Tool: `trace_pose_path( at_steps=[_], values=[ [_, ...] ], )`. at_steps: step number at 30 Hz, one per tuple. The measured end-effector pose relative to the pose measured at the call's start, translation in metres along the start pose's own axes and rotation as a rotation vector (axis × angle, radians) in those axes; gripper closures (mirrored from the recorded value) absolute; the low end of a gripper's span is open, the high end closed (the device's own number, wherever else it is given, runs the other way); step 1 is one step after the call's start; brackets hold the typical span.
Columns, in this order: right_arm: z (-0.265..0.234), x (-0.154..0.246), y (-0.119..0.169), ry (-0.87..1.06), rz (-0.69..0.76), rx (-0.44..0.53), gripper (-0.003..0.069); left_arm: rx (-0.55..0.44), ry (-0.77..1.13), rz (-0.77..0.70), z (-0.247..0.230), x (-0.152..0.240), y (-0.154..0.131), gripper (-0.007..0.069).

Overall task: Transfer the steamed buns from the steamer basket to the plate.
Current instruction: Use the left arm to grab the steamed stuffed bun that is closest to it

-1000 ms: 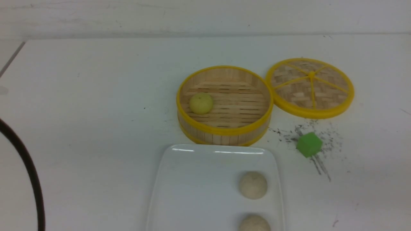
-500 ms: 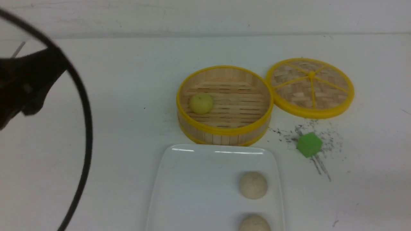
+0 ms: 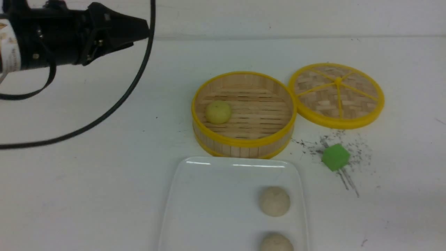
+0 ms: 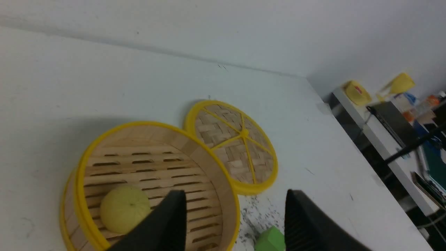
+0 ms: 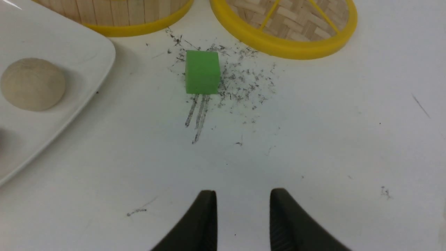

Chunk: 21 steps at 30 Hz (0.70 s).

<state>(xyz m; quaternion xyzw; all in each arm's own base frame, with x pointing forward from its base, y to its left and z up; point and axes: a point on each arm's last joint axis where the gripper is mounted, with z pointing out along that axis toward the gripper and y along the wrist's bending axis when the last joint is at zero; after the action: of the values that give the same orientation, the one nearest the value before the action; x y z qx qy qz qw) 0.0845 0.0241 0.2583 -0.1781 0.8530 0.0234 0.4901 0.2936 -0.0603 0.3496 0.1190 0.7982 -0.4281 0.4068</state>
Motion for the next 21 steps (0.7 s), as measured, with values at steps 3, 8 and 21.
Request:
trace_pose_path(
  at_steps=[3, 8, 21],
  values=[
    [0.0, 0.001, 0.0, 0.01, 0.001, 0.002, 0.0417, 0.051, 0.054, -0.001, 0.015, -0.006, 0.013, 0.0225],
    [0.0, 0.003, 0.0, 0.028, 0.008, 0.001, 0.0417, 0.092, 0.1, 0.053, 0.029, -0.007, 0.029, 0.0225],
    [0.0, 0.003, 0.0, 0.029, 0.009, 0.0, 0.0417, 0.17, 0.171, 0.226, 0.061, 0.009, 0.026, 0.0228]
  ],
)
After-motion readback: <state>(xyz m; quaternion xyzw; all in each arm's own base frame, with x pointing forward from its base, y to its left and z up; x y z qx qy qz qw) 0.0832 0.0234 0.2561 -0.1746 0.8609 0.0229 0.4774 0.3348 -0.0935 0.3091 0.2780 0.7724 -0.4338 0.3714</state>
